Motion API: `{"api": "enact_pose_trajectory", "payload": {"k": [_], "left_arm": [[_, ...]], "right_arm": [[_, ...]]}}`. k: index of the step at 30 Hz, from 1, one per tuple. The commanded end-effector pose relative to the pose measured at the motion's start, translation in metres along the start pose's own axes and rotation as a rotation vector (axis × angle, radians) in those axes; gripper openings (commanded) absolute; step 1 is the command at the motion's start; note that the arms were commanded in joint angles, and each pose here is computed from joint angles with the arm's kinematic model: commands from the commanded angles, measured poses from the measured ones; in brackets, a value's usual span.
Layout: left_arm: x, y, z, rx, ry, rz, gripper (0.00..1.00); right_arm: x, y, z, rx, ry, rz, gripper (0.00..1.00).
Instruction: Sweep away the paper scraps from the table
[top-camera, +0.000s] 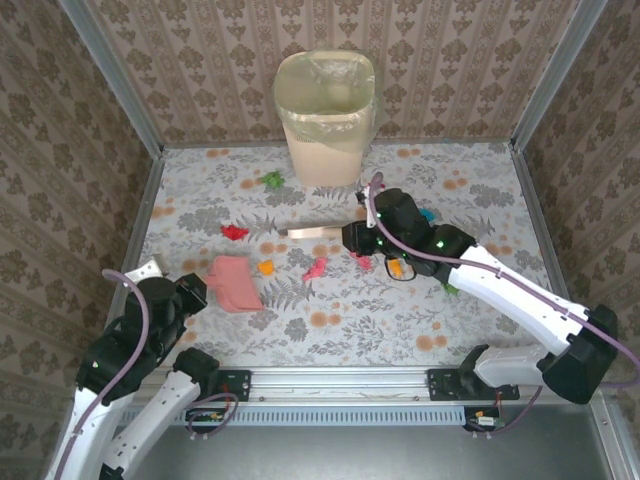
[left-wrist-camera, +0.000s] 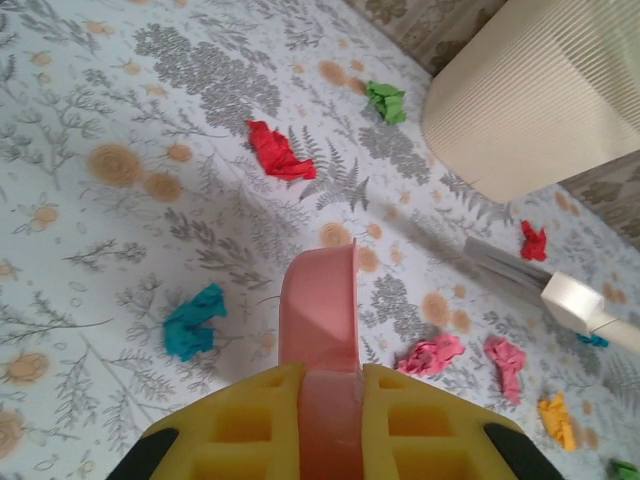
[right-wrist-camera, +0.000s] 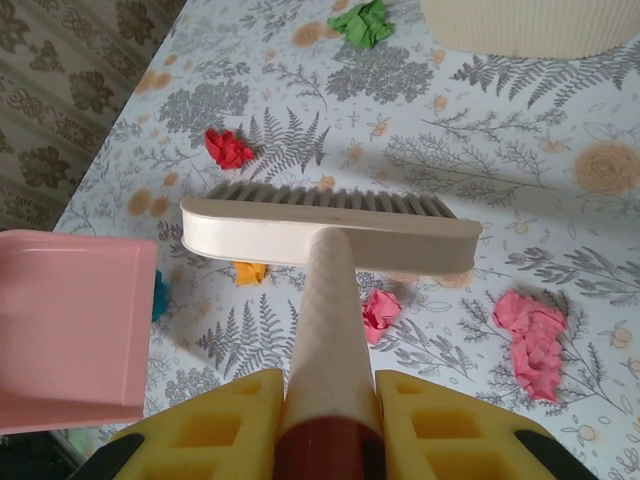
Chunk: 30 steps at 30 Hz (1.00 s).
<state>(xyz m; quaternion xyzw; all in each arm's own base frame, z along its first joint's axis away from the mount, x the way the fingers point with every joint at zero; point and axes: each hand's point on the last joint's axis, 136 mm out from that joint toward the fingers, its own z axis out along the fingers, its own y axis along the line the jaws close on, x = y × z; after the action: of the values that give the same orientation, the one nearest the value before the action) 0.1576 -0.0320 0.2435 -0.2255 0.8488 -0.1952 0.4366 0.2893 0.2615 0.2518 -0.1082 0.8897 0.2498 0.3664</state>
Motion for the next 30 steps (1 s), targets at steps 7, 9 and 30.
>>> {"api": "enact_pose_trajectory", "payload": {"k": [7, 9, 30], "left_arm": [[0.010, 0.006, 0.029, -0.078, 0.037, 0.070, 0.00], [0.015, 0.005, 0.038, -0.072, 0.048, 0.057, 0.00], [0.048, 0.037, 0.096, -0.104, 0.131, -0.082, 0.00]], "right_arm": [[-0.004, 0.026, 0.032, 0.018, 0.112, -0.033, 0.00], [-0.005, 0.028, 0.037, 0.031, 0.121, -0.038, 0.00], [0.000, 0.042, 0.089, 0.048, 0.203, 0.205, 0.00]]}}
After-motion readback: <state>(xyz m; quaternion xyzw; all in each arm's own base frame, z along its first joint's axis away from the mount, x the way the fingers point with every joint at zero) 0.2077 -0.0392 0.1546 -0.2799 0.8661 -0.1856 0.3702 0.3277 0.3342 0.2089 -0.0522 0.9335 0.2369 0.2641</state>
